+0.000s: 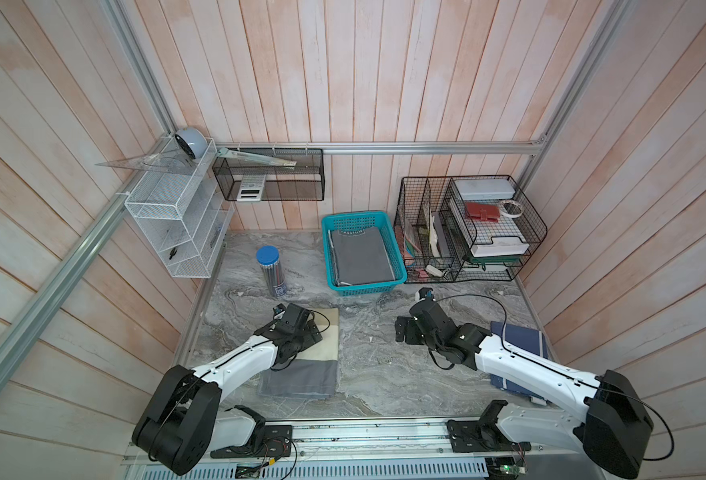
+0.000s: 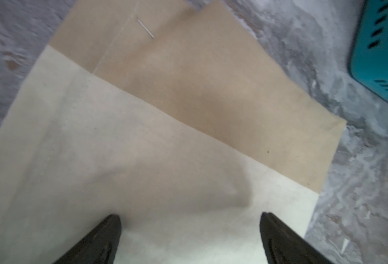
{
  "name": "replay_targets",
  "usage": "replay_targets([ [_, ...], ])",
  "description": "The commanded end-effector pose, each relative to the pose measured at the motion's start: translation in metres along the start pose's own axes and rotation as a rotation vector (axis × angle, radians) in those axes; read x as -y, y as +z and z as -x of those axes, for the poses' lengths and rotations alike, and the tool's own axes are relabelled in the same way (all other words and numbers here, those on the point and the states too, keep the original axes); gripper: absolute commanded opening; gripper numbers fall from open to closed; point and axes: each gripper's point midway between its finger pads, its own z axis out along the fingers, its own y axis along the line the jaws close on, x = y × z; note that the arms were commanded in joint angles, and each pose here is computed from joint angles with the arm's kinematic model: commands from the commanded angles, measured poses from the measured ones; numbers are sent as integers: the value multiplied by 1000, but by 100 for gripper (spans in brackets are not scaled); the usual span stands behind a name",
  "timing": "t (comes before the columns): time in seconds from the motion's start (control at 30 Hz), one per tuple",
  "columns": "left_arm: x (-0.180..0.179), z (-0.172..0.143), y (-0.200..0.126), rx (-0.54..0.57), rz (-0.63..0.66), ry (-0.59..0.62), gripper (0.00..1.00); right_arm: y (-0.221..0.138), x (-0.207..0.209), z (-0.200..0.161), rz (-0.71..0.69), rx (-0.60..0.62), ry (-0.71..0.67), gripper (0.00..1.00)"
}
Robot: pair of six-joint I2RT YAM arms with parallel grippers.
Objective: Put the folded pillowcase in the basket
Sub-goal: Move the pillowcase to the center of the board.
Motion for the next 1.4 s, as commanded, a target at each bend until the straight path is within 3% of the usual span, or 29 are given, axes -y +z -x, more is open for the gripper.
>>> replay_targets([
  [0.0,16,-24,8,-34,-31,-25,100,-6,8,3,-23,40,10,97],
  [0.27,93,-49,19,-72,-133,56,100,-1,0,-5,19,10,51,97],
  [0.4,104,-41,9,-51,-145,83,100,6,-15,-17,81,-50,63,97],
  [0.53,83,-18,-17,24,-89,105,100,6,-49,-30,171,-68,-8,97],
  [0.73,1,15,-44,96,-7,-15,100,16,-110,-58,274,-147,-131,97],
  [0.9,-16,9,-44,57,-57,-54,100,29,-151,-86,352,-315,-229,97],
  [1.1,-7,-11,-23,-26,-113,-62,100,48,-143,-104,261,-432,-270,97],
  [1.37,18,-35,-10,-78,-141,-2,94,61,-87,-92,142,-426,-160,97],
])
